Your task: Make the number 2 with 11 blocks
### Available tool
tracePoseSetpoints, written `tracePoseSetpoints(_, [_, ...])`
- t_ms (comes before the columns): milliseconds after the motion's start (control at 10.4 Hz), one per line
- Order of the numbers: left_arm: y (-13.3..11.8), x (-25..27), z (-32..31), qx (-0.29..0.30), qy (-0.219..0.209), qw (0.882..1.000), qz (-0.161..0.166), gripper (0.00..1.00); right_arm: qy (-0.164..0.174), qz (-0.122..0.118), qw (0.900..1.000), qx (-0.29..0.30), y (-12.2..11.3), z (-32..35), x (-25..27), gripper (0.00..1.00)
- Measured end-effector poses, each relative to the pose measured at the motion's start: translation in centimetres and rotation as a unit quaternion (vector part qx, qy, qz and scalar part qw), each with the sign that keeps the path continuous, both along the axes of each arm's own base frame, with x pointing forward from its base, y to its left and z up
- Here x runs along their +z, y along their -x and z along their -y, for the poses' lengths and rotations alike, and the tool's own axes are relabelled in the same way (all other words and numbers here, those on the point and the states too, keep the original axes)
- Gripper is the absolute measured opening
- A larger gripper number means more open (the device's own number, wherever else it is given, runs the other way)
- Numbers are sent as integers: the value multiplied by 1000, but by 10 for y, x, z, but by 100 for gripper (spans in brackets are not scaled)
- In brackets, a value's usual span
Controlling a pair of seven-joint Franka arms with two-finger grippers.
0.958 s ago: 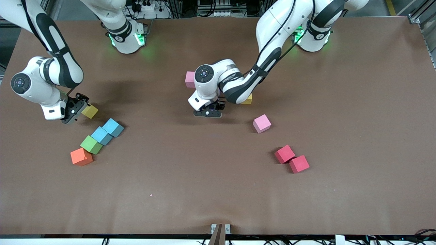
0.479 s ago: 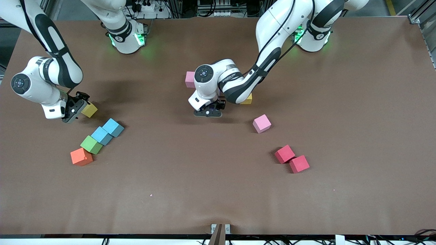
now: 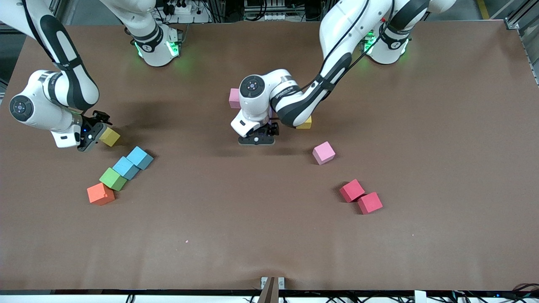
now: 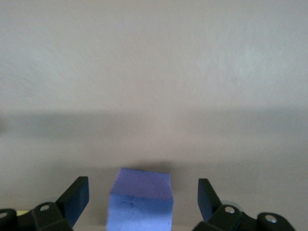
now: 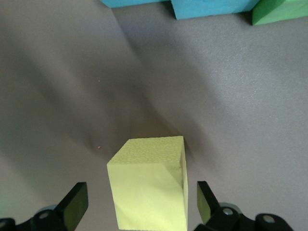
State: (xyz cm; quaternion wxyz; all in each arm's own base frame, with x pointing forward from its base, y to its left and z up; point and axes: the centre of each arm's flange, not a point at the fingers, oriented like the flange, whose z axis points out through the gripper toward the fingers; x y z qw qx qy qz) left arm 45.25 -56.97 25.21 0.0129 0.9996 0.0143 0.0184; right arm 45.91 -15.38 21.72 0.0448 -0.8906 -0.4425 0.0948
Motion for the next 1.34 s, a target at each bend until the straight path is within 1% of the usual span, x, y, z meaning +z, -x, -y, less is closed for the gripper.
tracePoseSetpoints(96, [-14,20,-11,26,2,1000,8,100,1,17,1000,3,2,2,-4,100])
tracePoseSetpoints(192, [-28,33,-25,59,-2,998,11,100,1,40,999,11,8,7,-16,100])
tracePoseSetpoints(287, [-41,39,-43,96,-17,995,6,100,-2,50,999,16,16,10,-30,100])
tracePoseSetpoints(383, [-56,41,-63,130,-32,991,-1,100,-4,50,999,16,20,12,-39,100])
tracePoseSetpoints(479, [-73,40,-85,163,-40,986,-6,100,-6,49,999,17,20,11,-42,83])
tracePoseSetpoints(575, [-88,38,-107,188,-43,981,-12,100,-6,50,999,18,19,10,-41,73])
tracePoseSetpoints(671, [-98,32,-129,205,-49,977,-20,100,-5,54,998,23,14,7,-36,60])
tracePoseSetpoints(766, [-101,22,-145,216,-58,974,-28,100,-4,59,998,27,5,-2,-24,60])
tracePoseSetpoints(862, [-102,14,-161,225,-64,972,-35,100,0,63,998,22,-10,-20,-3,60])
tracePoseSetpoints(958, [-104,10,-176,234,-63,969,-45,100,9,74,997,9,-29,-52,26,60])
tracePoseSetpoints(1054, [-106,9,-189,242,-53,967,-56,100,19,96,995,-10,-50,-95,57,60])
tracePoseSetpoints(1150, [-107,8,-201,249,-39,966,-65,100,24,121,992,-31,-66,-143,83,60])
tracePoseSetpoints(1245, [-106,3,-210,252,-27,965,-67,100,24,138,989,-56,-75,-185,103,60])
tracePoseSetpoints(1341, [-100,-4,-211,250,-17,966,-65,100,24,146,984,-95,-81,-222,118,60])
